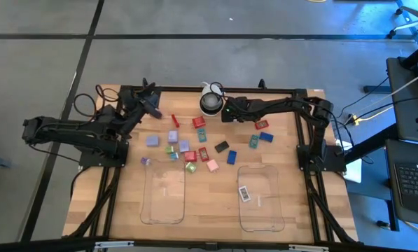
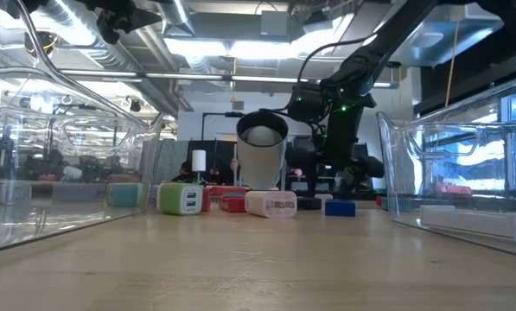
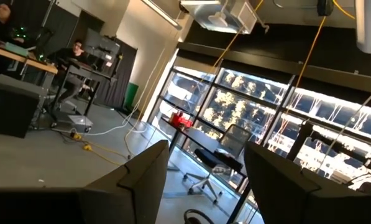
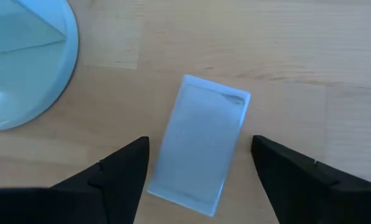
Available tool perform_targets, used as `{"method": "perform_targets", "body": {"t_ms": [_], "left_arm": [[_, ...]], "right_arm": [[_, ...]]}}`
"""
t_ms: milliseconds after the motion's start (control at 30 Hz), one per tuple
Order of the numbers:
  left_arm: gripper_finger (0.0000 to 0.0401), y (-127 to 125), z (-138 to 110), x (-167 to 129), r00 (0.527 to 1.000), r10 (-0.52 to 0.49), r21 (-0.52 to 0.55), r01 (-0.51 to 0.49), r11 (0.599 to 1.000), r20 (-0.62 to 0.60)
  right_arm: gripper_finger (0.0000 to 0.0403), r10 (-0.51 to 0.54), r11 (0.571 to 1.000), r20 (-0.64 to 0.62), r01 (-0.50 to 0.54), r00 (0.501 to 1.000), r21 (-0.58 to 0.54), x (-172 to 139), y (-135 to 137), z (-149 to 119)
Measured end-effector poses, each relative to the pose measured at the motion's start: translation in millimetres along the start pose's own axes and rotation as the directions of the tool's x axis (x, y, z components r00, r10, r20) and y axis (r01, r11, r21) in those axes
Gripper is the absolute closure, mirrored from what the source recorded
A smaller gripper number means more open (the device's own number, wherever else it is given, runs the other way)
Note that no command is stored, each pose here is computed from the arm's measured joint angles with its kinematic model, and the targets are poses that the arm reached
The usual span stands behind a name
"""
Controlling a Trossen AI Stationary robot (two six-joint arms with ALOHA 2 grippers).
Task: Pick & Place Office items
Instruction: Put the white timer into the right transparent bin
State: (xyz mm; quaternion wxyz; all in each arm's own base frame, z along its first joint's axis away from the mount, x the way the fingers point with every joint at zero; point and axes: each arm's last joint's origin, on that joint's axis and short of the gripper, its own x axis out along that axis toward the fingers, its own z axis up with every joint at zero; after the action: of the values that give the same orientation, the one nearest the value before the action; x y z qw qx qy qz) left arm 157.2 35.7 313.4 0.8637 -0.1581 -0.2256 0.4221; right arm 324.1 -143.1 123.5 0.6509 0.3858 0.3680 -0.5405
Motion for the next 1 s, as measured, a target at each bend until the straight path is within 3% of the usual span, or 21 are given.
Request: {"method": "perform_targets", "body": {"t_ms": [133,367,567,733,1000], "left_arm": [[0.0193,0,1,-1,1.0,-0.001,-0.004,0.001,1.0,0.004],[0.0193,0,1,-1,1.0,-0.001,-0.005,0.001,1.0,0.004],[0.0193,0,1,-1,1.0,-0.001,-0.005,0.001,1.0,0.004],[0.0193,0,1,-1,1.0,-0.001,-0.007,0.001,1.0,0.004],[0.0193,1,1,-1,1.0,0.012,-0.06,-0.012,0.998,0.006]], "right_arm": [[0.0154,-0.006,1.0,-0.01,0.006,1.0,-0.007,0,0,-2],[0.0251,-0.031,0.999,-0.032,0.03,0.999,-0.026,-1,-3,-3],[0.0251,-0.051,0.996,-0.084,0.045,0.995,-0.073,-16,-10,-3],[0.025,-0.021,0.998,-0.048,0.019,0.999,-0.059,-50,-18,7],[0.0242,0.166,0.985,0.16,-0.154,0.973,-0.083,-132,-29,23]]}}
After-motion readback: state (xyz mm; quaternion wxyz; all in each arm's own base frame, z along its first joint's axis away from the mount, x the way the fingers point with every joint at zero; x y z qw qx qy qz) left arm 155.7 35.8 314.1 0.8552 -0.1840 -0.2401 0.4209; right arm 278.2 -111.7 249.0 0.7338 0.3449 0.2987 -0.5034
